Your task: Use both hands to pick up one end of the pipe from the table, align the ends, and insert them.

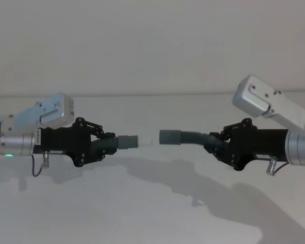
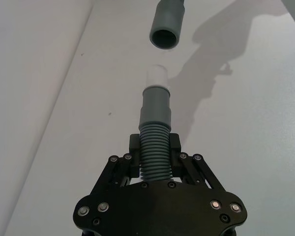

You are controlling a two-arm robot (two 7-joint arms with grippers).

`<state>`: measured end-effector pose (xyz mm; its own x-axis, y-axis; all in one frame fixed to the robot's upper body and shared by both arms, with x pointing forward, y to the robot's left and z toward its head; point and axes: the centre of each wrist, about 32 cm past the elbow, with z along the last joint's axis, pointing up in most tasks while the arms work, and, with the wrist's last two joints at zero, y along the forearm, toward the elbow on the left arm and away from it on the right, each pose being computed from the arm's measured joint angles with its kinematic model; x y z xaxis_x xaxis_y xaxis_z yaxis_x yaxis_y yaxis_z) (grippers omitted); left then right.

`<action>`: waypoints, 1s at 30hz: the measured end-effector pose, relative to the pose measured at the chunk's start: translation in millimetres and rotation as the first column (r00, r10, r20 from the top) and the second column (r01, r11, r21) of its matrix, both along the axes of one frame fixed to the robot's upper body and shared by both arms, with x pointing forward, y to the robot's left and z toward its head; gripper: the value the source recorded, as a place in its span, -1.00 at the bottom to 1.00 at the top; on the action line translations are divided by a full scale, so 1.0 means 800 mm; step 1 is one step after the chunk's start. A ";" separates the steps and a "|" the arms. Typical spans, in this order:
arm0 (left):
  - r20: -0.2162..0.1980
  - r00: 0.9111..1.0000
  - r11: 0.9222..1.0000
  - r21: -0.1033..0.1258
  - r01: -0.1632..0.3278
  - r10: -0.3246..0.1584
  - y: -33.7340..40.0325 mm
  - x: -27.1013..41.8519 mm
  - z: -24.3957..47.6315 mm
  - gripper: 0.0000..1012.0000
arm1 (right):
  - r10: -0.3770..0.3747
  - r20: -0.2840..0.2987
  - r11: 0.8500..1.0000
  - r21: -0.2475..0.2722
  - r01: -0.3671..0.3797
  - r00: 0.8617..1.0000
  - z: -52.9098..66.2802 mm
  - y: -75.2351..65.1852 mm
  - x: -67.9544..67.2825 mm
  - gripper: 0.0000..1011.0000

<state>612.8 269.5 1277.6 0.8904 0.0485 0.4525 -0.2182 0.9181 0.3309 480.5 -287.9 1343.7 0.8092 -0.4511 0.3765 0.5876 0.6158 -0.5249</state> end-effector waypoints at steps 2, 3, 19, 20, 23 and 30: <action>0.000 1.000 1.000 0.000 0.000 0.000 0.0001 0.0000 0.0000 -0.39 | 0.007 -0.003 1.000 0.003 -0.007 1.000 -0.001 0.002 0.001 -0.53; 0.000 1.000 1.000 0.000 0.000 0.000 0.0000 0.0000 0.0000 -0.39 | 0.008 -0.004 1.000 0.003 -0.008 1.000 -0.001 0.002 0.001 -0.53; 0.000 1.000 1.000 0.000 0.000 0.000 0.0000 0.0000 0.0000 -0.39 | 0.020 -0.021 1.000 0.012 -0.020 1.000 -0.010 0.007 0.014 -0.53; 0.000 1.000 1.000 0.000 0.000 0.000 0.0000 0.0000 0.0000 -0.39 | 0.020 -0.022 1.000 0.011 -0.020 1.000 -0.011 0.007 0.015 -0.53; 0.000 1.000 1.000 0.000 0.000 0.000 0.0000 0.0000 0.0000 -0.39 | 0.020 -0.028 1.000 0.011 -0.020 0.999 -0.013 0.006 0.017 -0.53; 0.000 1.000 1.000 0.000 0.000 0.000 0.0000 0.0000 0.0000 -0.39 | 0.027 -0.041 1.000 0.010 -0.026 0.999 -0.016 0.006 0.022 -0.53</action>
<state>612.8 269.6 1277.6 0.8905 0.0485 0.4525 -0.2182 0.9180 0.3310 498.2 -282.7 1330.7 0.8356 -0.4330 0.3382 0.5491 0.6361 -0.5421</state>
